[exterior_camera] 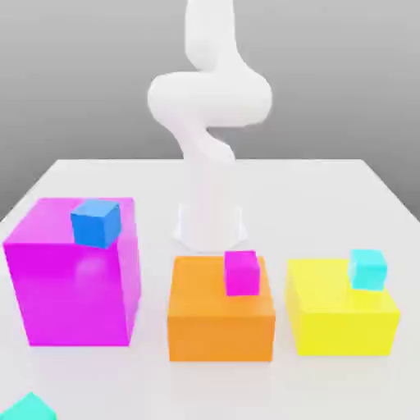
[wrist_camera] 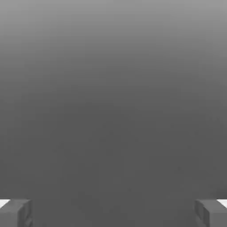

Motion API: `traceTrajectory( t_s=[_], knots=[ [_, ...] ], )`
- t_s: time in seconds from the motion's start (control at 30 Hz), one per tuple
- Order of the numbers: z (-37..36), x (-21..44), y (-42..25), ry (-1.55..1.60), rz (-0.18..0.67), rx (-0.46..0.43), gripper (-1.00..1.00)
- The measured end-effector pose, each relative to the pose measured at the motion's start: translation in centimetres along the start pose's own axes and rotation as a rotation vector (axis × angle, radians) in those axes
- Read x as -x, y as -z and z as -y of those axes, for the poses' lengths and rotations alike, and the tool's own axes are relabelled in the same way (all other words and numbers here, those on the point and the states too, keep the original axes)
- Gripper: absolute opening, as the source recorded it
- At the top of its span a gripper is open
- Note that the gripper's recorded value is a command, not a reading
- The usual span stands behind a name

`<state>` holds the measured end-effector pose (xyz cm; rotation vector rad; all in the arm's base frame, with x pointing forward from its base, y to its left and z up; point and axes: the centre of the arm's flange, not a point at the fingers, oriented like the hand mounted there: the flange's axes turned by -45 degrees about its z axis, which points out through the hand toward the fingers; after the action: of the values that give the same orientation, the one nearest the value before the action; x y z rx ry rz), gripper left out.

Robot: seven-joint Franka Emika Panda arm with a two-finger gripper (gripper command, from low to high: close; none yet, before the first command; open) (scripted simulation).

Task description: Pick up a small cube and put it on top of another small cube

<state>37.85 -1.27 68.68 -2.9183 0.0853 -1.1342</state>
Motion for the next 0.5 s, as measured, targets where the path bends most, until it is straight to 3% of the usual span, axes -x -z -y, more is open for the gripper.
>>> traceTrajectory(
  t_s=[0.5],
  knots=[
    [-10.1,2.4,-24.3,-0.260,0.343,0.101,0.00]
  ],
)
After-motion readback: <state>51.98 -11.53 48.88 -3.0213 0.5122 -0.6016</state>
